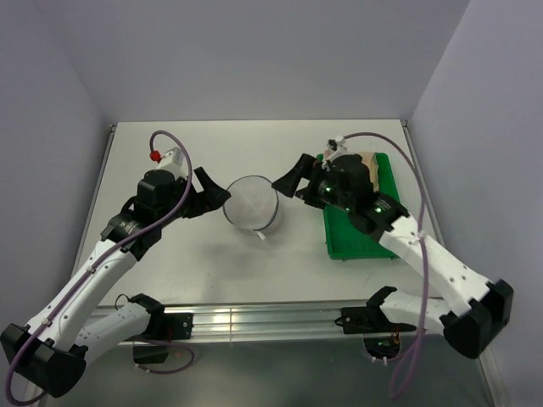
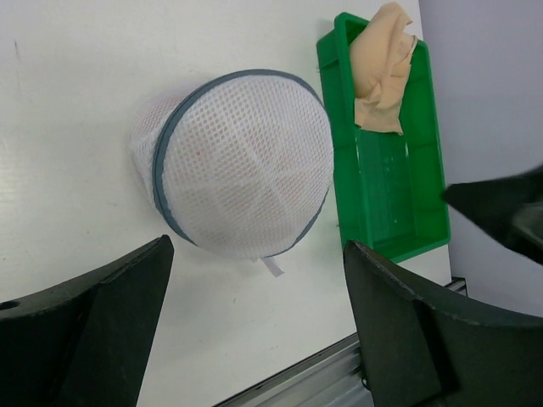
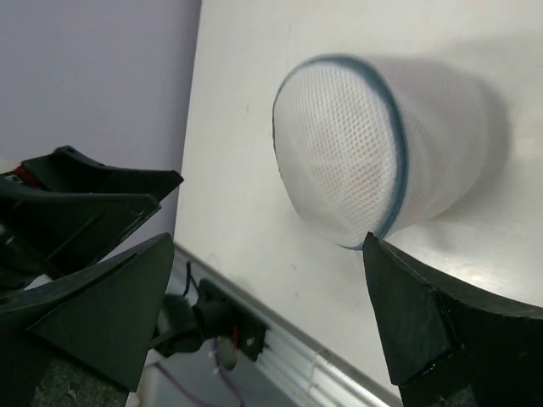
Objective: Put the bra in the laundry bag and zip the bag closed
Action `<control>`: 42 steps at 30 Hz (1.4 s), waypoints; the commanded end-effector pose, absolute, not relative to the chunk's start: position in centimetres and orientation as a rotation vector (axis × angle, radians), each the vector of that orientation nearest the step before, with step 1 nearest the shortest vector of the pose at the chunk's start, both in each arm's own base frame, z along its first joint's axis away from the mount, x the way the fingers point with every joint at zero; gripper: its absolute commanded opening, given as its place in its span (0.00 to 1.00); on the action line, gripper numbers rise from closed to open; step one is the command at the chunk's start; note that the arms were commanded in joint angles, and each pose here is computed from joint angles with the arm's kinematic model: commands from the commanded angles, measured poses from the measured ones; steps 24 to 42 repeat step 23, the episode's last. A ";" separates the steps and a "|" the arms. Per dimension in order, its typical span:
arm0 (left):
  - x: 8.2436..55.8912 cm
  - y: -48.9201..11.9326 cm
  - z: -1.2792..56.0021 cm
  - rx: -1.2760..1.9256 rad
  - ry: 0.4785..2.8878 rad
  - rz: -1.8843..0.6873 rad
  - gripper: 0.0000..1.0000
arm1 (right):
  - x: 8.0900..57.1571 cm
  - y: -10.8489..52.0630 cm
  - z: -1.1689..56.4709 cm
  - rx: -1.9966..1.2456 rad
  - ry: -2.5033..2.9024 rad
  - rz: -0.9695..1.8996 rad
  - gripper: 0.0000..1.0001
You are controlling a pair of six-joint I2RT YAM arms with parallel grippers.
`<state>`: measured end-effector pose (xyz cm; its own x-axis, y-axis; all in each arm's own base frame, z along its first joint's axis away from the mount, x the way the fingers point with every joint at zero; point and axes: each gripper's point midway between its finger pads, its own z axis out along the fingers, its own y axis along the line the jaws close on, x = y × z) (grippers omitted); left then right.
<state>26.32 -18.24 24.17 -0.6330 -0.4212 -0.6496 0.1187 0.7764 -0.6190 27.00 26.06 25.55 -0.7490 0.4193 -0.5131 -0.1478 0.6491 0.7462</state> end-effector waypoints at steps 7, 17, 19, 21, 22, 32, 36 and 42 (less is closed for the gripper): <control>27.5 -18.0 28.3 -0.103 1.984 -0.773 0.89 | 24.9 12.9 33.6 0.357 1.756 0.635 1.00; 27.6 -17.3 29.2 -0.097 1.960 -0.726 0.89 | 23.2 8.7 34.8 0.395 1.666 0.513 1.00; 27.4 -17.2 29.2 -0.097 1.963 -0.725 0.89 | 23.2 8.2 34.5 0.407 1.665 0.485 1.00; 27.3 -17.2 29.4 -0.096 1.962 -0.727 0.89 | 23.2 8.0 34.4 0.402 1.661 0.474 1.00; 27.2 -17.1 29.5 -0.096 1.961 -0.728 0.89 | 23.2 8.1 34.5 0.395 1.661 0.472 1.00; 27.2 -17.1 29.5 -0.094 1.960 -0.727 0.89 | 23.2 8.0 34.7 0.397 1.658 0.468 1.00; 27.2 -17.1 29.5 -0.094 1.960 -0.727 0.89 | 23.2 8.0 34.7 0.397 1.658 0.468 1.00; 27.2 -17.1 29.5 -0.094 1.960 -0.727 0.89 | 23.2 8.0 34.7 0.397 1.658 0.468 1.00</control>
